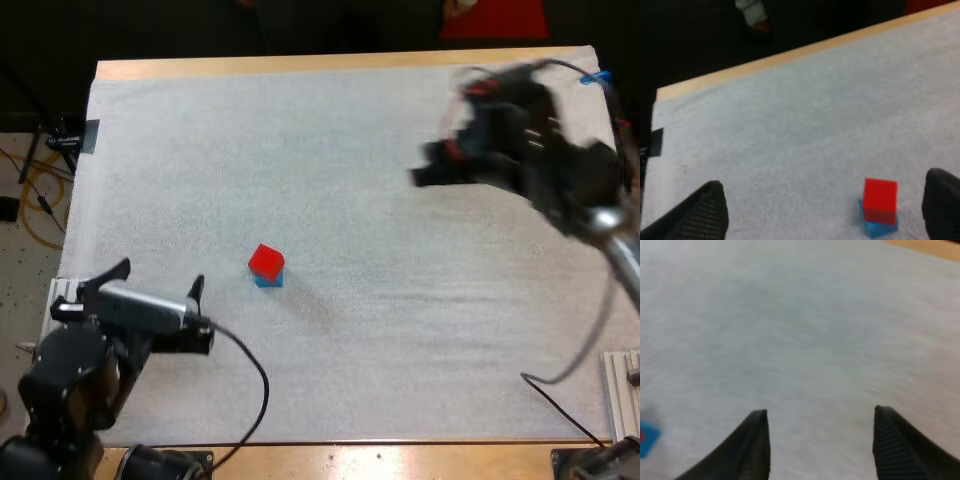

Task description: Stack red cube on blue cube

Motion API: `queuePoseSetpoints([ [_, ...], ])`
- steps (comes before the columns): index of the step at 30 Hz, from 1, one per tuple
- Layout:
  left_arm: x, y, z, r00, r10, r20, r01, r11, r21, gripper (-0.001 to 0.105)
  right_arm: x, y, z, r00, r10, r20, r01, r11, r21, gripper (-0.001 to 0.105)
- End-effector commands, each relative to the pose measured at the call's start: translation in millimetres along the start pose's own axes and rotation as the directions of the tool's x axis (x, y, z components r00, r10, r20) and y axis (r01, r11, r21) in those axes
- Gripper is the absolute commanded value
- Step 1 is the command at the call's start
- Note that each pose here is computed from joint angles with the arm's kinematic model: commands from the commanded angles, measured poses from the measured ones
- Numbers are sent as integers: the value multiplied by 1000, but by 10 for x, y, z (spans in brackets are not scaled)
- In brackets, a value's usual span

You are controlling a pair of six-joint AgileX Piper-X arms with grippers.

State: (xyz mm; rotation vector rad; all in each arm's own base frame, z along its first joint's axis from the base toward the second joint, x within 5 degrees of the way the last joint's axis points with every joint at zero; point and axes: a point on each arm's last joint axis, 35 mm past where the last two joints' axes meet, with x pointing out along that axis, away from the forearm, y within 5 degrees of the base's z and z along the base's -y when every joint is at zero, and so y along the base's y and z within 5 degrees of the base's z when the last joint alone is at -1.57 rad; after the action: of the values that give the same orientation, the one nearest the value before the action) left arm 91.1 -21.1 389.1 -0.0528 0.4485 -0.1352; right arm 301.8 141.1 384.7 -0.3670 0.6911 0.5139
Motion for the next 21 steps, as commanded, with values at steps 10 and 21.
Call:
queuePoseSetpoints([
  [10, 232, 137, 172, 997, 69, 39, -67, 995, -70, 76, -1058, -520, -1193, 954, -297, 47, 281, 934, 220, 46],
  [21, -323, 137, 8, 980, 63, 190, -48, 995, -86, 76, -1743, -74, -1797, 860, -470, 199, 425, 875, 231, 46],
])
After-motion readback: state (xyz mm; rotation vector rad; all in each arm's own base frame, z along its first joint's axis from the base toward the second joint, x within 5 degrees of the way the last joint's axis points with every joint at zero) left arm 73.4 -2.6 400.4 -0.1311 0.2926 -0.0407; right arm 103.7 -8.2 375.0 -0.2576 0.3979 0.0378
